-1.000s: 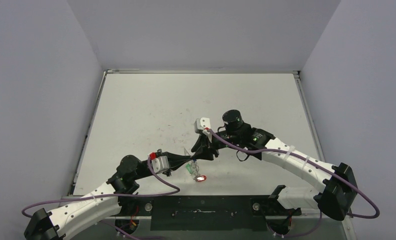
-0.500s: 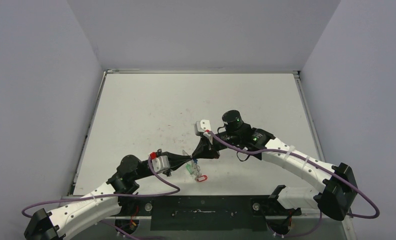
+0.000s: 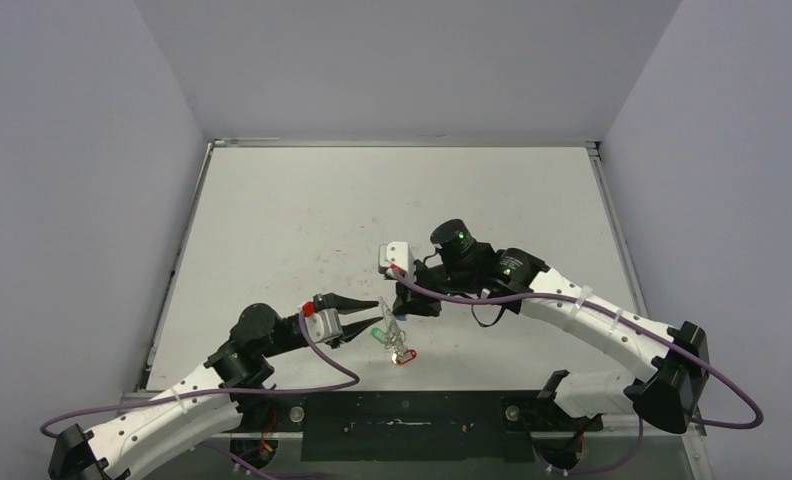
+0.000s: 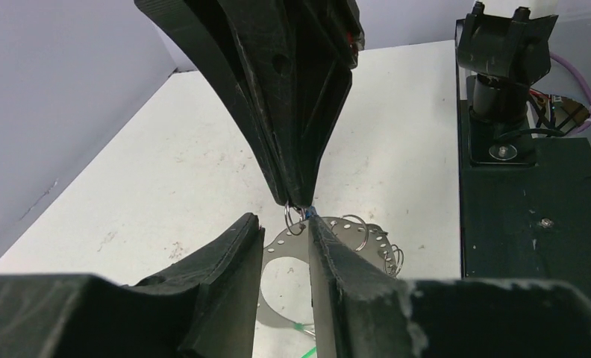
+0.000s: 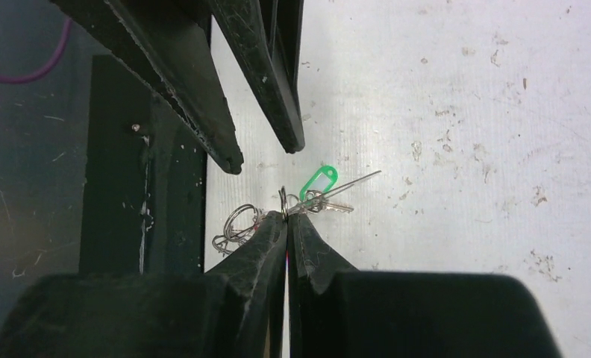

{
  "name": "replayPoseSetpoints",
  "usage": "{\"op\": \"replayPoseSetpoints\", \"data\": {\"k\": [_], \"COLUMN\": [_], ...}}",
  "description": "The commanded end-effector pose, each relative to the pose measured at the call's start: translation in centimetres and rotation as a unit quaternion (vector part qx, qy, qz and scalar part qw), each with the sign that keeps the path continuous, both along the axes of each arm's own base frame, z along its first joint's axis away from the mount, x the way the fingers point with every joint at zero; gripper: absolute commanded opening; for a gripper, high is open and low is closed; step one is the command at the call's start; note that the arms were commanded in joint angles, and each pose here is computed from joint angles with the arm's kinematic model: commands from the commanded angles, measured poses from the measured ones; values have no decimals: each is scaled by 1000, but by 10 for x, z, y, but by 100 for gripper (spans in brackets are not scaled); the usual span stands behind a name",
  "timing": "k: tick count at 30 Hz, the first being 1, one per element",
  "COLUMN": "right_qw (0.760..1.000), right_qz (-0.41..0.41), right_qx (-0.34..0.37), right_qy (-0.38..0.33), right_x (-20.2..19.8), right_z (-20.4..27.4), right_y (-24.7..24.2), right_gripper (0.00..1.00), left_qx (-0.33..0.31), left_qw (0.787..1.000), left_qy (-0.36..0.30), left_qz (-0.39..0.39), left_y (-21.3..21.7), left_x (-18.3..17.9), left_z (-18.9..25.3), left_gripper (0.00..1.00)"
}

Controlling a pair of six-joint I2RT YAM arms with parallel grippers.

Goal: Put the keys on the keyring

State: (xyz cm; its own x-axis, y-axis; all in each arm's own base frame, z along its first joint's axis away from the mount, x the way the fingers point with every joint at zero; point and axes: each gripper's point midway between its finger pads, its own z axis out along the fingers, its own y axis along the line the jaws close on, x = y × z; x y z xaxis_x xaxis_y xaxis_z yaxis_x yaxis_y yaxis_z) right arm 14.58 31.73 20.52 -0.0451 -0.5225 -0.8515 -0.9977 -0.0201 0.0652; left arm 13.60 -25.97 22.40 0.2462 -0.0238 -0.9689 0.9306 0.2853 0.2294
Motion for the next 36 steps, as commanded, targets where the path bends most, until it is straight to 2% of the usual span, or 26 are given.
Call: {"op": "replayPoseSetpoints", "data": {"k": [1,9,16,23,29,36], "right_qw": [996,990,988,988,988,988], "right_qz": [-26,-54,-52,-44,-39,-35], "right_qx": [-68,-122,-140,-149,-148,-149], "right_qy": [-46,-35,-26,-24,-26,-25], "right_x": [9,13,9,5,4,2], "right_z": [2,4,4,0,-1,-3], "right_y": [-2,4,10,14,16,18], "right_gripper": [0,0,0,0,0,0], "left_qx": [7,32,48,47,46,42], "left_qw": [1000,999,999,999,999,999], "left_qy": [-16,-7,1,3,3,11], "left_qz": [12,15,3,6,-6,-11], "left_y": [1,-1,-8,-12,-15,-18], "left_x": [5,9,10,15,13,12], "left_z": [15,3,-4,-4,-4,-4], "left_gripper": [28,37,31,30,21,21]}}
